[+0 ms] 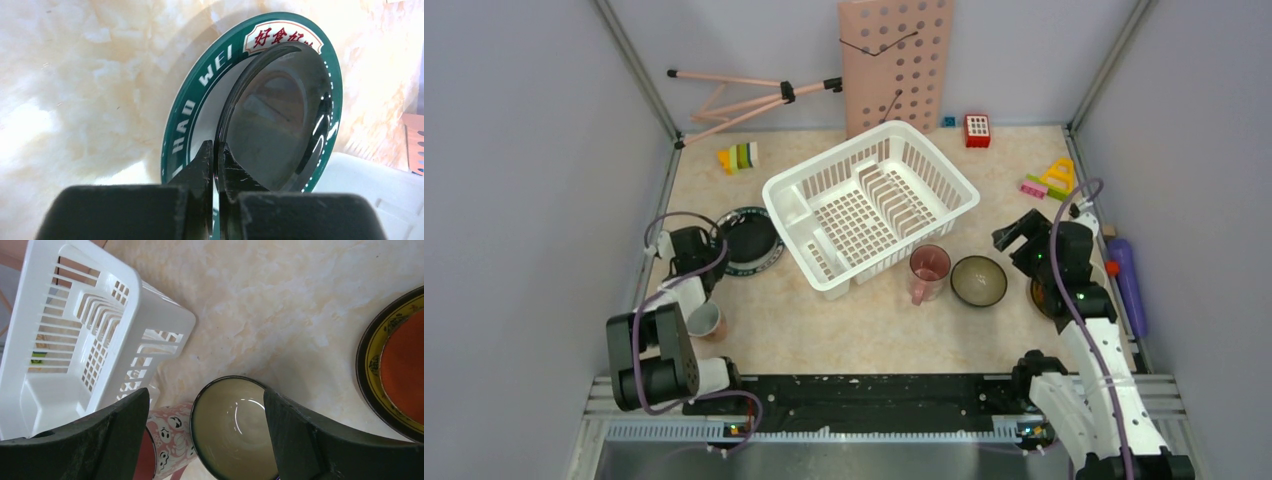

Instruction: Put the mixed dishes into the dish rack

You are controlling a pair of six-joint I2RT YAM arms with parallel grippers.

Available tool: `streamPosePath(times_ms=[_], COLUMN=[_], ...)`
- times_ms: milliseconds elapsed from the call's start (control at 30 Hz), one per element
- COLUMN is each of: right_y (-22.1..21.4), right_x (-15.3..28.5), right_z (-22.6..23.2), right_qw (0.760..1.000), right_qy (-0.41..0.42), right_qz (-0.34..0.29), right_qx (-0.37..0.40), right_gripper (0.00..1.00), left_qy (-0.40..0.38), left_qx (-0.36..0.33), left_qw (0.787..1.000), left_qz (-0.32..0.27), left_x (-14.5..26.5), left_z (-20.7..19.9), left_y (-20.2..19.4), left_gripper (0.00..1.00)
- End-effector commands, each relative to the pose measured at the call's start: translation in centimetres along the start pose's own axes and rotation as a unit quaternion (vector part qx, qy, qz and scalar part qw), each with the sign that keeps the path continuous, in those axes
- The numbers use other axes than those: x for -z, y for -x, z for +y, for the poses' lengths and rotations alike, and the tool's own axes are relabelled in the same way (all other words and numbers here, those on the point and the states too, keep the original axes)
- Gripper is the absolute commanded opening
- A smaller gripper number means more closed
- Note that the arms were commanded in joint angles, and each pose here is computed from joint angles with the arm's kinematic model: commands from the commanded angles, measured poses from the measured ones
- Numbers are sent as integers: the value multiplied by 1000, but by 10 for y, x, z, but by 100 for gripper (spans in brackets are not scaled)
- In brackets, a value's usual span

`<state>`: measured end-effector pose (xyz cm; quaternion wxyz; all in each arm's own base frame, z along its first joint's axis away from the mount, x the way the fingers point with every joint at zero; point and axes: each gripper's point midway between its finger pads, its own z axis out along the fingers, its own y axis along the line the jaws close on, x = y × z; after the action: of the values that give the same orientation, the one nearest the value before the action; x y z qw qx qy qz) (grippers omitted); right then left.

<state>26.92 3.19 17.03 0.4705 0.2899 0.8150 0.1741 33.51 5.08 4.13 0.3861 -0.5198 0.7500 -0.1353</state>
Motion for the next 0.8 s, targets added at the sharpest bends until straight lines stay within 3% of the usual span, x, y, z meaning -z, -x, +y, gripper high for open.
streamPosePath(times_ms=[0,433,767], right_y=[27,52,65], right_x=[8,13,21], right_z=[7,35,77], right_qw=[999,999,994], right_qy=[-27,-2,96], right_qz=[-32,-38,-43], right_qx=[-11,-13,18], right_gripper=[84,83,81], left_qy=[19,-64,-172], left_qx=[-14,-36,-93], left_qw=[1000,991,970], left_qz=[-15,-109,-142], left_x=[24,111,153], left_z=[7,-45,-94], left_y=[9,59,76], left_gripper=[0,0,0])
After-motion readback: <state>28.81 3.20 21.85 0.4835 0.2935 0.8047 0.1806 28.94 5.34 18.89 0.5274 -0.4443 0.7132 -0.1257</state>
